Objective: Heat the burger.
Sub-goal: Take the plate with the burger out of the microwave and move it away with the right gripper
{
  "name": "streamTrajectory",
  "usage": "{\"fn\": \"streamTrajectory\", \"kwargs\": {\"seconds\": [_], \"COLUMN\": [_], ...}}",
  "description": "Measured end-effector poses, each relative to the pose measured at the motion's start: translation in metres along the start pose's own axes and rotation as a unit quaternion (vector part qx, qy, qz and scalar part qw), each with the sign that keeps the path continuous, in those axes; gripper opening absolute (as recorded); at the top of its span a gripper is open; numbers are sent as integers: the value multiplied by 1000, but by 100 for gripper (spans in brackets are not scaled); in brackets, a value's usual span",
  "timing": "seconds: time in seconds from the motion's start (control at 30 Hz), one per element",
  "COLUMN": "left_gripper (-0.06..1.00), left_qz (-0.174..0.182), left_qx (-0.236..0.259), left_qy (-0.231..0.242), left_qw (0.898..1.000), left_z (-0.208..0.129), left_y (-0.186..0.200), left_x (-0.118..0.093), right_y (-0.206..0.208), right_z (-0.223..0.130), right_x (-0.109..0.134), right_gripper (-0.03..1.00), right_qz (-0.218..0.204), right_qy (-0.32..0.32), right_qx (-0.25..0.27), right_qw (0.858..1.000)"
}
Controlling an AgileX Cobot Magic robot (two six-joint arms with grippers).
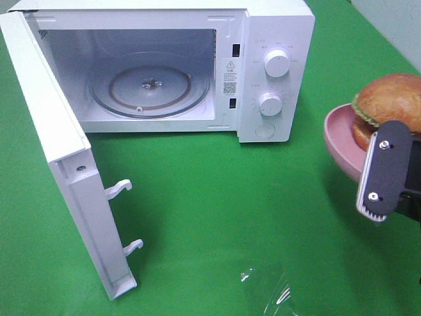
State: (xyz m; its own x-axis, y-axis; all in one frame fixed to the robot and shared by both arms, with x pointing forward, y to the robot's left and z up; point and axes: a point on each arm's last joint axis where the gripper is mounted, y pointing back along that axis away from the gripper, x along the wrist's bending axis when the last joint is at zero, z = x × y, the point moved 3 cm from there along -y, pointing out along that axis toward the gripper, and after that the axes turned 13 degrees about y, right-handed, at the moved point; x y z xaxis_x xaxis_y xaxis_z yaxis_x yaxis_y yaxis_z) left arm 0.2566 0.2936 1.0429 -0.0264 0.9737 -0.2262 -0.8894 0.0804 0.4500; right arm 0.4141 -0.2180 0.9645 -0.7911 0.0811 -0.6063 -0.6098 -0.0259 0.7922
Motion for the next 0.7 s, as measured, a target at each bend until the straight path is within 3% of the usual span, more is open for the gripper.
{"fn": "streamTrajectory", "kwargs": {"seconds": [0.1,0.27,0.33,0.6,0.7], "left_gripper": [96,96,96,96,96], "left_qz": [0,0,0,0,0], "left_qx": [0,0,0,0,0], "left_qy": [0,0,0,0,0], "left_qw": [1000,1000,1000,1000,1000], "left_z": [0,0,0,0,0], "left_y": [0,0,0,0,0], "left_x": [0,0,0,0,0], "right_y": [0,1,-1,-15,-27], "right_z": [-7,-11,-16,-19,-19], "right_x": [-2,-3,-2,5,12], "right_gripper": [7,7,7,7,7], "right_qz": [-8,-15,-18,0,12], "right_qy": [-62,-98,-144,-210,-249], "right_qx": [26,44,68,117,148], "right_qw": [998,994,987,971,957]}}
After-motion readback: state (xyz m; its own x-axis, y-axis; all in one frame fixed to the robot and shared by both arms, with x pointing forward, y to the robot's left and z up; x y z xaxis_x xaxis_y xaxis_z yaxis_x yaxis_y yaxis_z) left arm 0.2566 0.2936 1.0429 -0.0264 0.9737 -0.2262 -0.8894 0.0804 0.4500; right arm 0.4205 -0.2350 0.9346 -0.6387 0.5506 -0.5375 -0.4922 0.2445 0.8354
